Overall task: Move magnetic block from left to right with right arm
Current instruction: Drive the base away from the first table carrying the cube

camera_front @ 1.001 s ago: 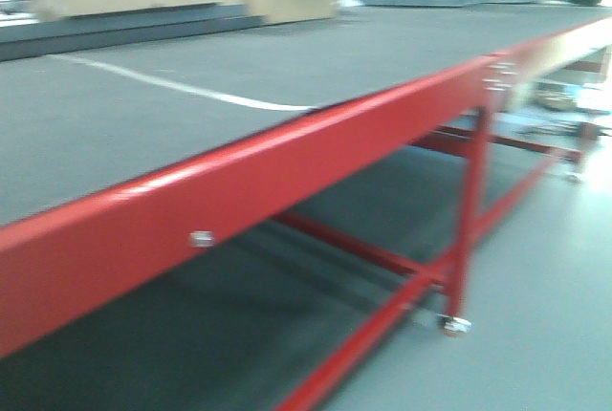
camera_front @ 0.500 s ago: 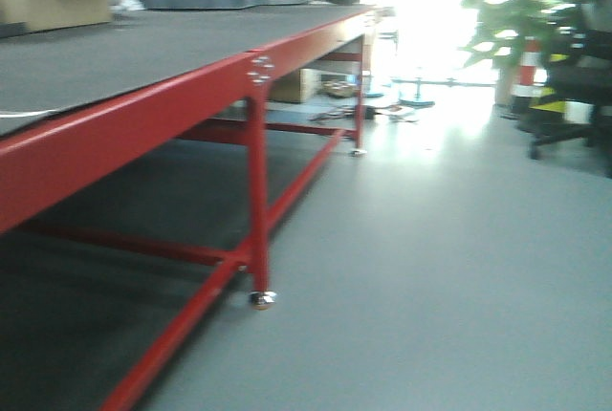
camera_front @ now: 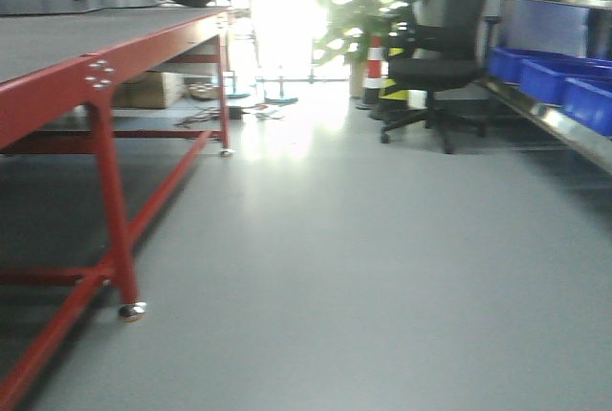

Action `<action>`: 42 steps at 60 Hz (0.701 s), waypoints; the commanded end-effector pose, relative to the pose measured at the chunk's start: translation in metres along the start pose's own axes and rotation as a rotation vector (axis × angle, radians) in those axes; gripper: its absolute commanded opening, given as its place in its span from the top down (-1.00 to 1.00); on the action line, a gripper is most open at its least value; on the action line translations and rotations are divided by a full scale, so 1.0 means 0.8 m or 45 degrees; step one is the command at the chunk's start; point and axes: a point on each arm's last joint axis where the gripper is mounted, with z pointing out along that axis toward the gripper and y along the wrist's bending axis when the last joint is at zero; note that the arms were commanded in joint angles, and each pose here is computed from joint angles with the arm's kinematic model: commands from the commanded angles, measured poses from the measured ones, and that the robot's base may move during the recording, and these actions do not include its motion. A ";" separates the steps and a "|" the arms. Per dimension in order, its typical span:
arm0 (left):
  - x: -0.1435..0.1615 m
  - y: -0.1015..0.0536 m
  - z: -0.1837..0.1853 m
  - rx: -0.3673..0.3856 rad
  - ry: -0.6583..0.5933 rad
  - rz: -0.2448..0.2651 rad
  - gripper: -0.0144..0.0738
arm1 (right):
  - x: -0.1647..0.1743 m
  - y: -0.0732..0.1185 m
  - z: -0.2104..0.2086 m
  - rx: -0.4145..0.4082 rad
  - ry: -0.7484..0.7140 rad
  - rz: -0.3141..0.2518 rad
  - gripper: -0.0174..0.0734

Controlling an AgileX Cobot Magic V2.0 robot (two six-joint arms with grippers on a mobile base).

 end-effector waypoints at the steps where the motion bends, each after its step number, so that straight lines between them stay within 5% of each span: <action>1: -0.008 0.000 -0.002 0.001 -0.128 -0.008 0.94 | -0.020 0.002 -0.002 -0.017 -0.132 -0.036 0.24; 42: -0.008 0.000 -0.002 -0.001 -0.130 -0.008 0.94 | -0.020 0.002 -0.002 -0.017 -0.129 -0.036 0.24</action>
